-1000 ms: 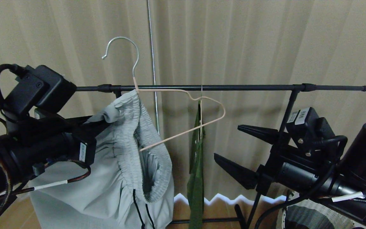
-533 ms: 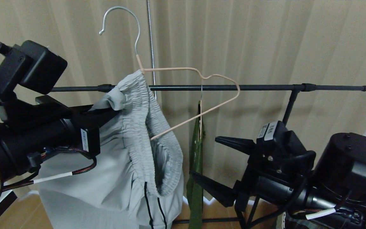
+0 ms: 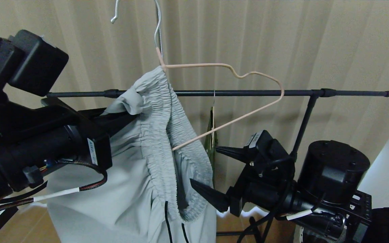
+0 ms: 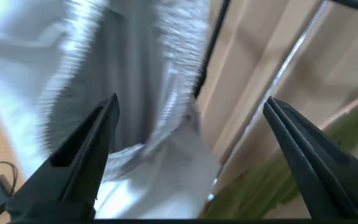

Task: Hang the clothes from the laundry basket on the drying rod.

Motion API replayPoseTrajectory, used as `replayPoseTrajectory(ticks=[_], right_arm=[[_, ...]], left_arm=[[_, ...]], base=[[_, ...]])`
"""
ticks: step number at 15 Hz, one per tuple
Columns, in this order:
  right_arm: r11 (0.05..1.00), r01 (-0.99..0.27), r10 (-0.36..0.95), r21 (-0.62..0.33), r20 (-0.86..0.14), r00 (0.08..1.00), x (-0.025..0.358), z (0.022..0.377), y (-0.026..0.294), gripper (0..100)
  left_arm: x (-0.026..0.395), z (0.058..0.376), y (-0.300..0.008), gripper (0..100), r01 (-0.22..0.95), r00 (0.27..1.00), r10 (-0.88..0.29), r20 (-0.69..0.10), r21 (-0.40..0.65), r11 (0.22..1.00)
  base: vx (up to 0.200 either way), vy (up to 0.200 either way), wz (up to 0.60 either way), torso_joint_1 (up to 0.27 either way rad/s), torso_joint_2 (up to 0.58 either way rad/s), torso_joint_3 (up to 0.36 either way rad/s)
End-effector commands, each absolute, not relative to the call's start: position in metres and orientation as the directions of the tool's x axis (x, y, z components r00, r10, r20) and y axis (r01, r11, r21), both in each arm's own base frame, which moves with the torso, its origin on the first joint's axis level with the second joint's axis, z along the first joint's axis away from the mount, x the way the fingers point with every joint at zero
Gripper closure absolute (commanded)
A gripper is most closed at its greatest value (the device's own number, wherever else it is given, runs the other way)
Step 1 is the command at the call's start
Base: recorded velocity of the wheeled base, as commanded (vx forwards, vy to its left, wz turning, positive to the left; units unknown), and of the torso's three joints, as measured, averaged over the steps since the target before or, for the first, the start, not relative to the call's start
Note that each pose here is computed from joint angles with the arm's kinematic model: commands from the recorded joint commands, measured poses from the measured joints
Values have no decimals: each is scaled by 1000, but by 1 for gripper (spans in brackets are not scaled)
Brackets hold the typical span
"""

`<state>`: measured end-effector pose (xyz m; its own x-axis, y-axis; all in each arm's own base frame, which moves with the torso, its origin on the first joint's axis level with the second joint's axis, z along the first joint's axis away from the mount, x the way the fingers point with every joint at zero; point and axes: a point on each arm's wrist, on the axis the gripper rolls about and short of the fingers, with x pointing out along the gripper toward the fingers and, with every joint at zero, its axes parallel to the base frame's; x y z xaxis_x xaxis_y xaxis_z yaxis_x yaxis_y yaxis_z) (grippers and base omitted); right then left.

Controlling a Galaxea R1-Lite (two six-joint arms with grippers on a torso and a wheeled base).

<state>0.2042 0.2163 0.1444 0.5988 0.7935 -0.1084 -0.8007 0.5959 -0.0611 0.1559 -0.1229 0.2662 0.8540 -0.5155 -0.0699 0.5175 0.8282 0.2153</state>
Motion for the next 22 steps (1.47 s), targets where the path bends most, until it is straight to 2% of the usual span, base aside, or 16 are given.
replayPoseTrajectory(ticks=[1,5,11,16,22], right_arm=[[604,-795,786,-60,-122,606,207,141,215,100],[647,-760,752,-61,-114,650,215,143,203,100],[765,-640,639,-71,-47,768,236,163,159,100],[801,-594,593,-73,-34,805,244,167,145,100],[810,-582,582,-74,-23,813,244,170,140,100]], left_arm=[[154,268,-123,100,521,851,-521,-62,215,826],[150,269,-119,100,517,853,-518,-53,217,828],[132,257,-103,100,516,855,-514,-74,236,824],[118,243,-87,100,509,860,-489,-150,342,790],[114,224,-68,100,455,890,-394,-229,498,739]], base=[[0,0,0,0,0,0],[0,0,0,0,0,0],[0,0,0,0,0,0],[0,0,0,0,0,0],[0,0,0,0,0,0]])
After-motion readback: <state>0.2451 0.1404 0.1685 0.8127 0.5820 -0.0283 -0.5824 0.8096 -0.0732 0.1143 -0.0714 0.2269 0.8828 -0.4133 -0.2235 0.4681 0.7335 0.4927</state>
